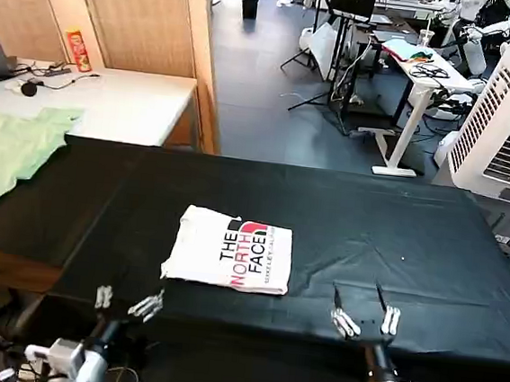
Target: Fold and organize the clothes.
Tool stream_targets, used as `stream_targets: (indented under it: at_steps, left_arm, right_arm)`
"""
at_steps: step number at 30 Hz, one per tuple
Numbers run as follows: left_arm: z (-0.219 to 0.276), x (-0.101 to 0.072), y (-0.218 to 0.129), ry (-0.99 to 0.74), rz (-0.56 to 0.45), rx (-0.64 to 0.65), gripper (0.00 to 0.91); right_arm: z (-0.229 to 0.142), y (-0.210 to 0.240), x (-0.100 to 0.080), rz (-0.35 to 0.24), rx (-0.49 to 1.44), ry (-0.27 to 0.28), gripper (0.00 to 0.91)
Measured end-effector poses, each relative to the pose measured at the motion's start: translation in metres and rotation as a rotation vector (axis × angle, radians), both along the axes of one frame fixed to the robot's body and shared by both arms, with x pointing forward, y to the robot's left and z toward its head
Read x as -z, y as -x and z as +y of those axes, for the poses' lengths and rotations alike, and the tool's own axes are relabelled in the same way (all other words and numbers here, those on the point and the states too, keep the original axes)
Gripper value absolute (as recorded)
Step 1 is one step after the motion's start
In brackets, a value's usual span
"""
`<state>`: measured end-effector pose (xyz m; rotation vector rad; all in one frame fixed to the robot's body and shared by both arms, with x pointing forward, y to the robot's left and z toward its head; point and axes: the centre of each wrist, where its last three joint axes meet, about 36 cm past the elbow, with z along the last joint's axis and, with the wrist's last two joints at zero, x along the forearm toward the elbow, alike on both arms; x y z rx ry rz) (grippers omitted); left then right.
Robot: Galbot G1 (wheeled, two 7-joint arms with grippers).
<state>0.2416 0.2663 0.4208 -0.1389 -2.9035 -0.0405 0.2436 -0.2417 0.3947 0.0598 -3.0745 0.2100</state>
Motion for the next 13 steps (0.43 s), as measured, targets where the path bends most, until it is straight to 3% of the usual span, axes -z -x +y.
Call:
stream_targets:
  at_steps: [7, 13]
  left_arm:
    - [0.013, -0.013, 0.018, -0.021, 0.089, -0.015, 0.878]
    - [0.02, -0.022, 0.023, -0.019, 0.126, -0.027, 0.878]
  right_arm:
    - [0.006, 0.05, -0.011, 0.167, 0.083, -0.03, 0.878]
    - [0.009, 0.068, -0.016, 0.207, 0.081, -0.04, 0.878]
